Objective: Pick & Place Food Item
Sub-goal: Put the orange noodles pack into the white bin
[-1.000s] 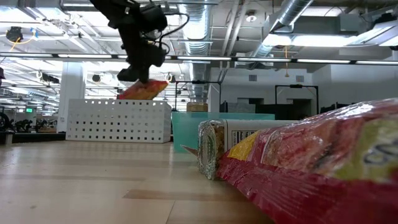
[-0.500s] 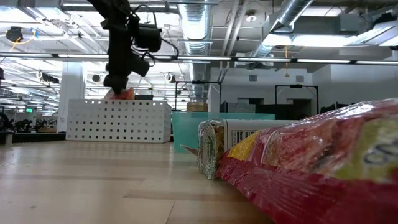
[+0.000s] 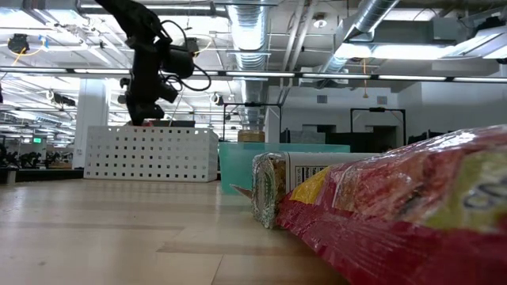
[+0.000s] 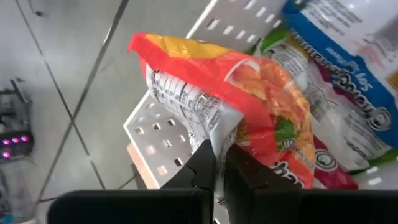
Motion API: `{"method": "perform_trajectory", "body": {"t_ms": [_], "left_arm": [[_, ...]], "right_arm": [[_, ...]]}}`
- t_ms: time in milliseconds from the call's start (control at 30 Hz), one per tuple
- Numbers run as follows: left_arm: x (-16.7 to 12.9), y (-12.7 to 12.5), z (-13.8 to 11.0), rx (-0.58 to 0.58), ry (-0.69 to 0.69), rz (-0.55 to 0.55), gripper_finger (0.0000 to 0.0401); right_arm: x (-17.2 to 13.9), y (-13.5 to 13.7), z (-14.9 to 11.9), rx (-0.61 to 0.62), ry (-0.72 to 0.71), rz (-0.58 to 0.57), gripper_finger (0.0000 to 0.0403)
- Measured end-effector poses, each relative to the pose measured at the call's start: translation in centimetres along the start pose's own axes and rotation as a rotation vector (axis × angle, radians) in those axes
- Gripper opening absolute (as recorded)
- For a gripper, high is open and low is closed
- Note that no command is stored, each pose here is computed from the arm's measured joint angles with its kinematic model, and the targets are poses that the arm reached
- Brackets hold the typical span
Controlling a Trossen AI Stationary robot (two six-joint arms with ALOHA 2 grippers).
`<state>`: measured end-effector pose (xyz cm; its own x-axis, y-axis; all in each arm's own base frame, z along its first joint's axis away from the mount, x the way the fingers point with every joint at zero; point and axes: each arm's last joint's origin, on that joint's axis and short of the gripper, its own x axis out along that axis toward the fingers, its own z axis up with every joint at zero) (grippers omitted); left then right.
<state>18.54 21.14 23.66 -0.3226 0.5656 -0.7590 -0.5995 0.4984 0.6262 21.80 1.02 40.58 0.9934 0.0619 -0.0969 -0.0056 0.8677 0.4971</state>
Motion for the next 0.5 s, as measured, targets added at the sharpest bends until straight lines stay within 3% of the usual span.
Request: {"method": "perform_trajectory", "body": {"t_ms": [300,500], "left_arm": [[0.8,0.4,0.8,-0.155,-0.048,-0.109,0.0005],[0.3,-0.2,1.5,-0.175,-0.120,-0.176,0.0005]], "right_arm": [[0.0,0.0,0.0,-0.004,0.000,0.000,0.0134],[0.0,0.0,0.0,-0.004,0.001,0.000,0.0134]]}}
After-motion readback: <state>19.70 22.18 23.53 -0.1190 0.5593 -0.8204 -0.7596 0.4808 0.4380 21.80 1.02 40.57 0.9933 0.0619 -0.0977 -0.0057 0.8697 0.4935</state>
